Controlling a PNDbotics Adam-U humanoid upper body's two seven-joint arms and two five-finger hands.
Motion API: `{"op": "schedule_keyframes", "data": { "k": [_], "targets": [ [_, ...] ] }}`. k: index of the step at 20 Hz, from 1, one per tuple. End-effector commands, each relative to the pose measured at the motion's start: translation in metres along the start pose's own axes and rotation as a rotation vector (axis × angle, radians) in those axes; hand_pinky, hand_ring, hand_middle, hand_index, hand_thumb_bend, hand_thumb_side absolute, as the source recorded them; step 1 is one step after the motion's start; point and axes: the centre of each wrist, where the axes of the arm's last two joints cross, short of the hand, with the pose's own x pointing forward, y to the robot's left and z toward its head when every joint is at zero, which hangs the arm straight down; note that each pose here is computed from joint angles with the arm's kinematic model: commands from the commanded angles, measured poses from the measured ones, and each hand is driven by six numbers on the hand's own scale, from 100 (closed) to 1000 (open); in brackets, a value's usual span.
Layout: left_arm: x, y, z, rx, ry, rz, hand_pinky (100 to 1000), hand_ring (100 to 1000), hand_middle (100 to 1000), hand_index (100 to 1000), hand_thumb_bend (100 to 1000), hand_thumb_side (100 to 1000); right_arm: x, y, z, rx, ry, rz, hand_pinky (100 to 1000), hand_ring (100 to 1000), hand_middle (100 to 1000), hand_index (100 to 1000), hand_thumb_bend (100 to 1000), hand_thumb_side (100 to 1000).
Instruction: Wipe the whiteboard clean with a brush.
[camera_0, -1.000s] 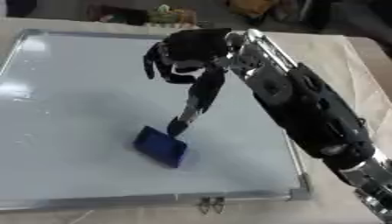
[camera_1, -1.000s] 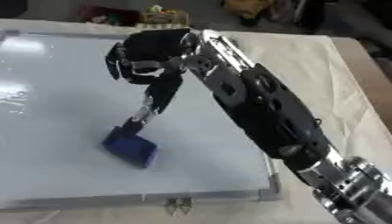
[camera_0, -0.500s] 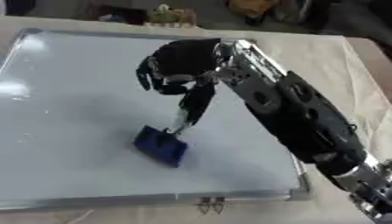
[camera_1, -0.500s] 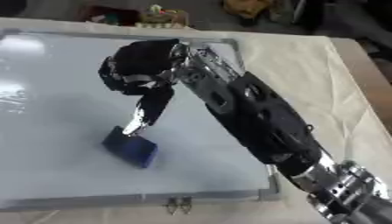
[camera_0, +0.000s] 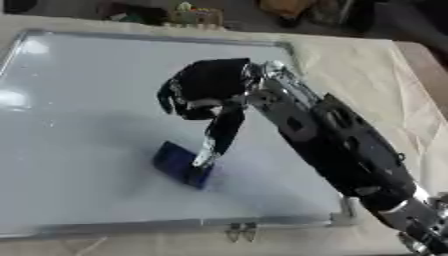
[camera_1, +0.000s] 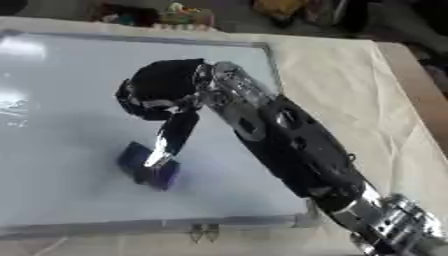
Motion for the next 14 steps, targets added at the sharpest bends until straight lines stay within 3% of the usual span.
{"op": "schedule_keyframes", "data": {
  "k": [1, 14],
  "targets": [
    [0.006, 0.003, -0.004, -0.009, -0.018, -0.024, 405, 480, 434, 532, 100, 925, -0.002, -0.005, 0.003, 0.007, 0.011, 0.030, 514, 677, 675, 133, 812, 1000],
    [0.006, 0.004, -0.004, -0.011, -0.018, -0.025, 406, 481, 434, 531, 100, 924, 0.004, 0.019, -0.003, 0.024, 0.082, -0.020, 469, 663, 680, 127, 792, 1000]
  ]
}}
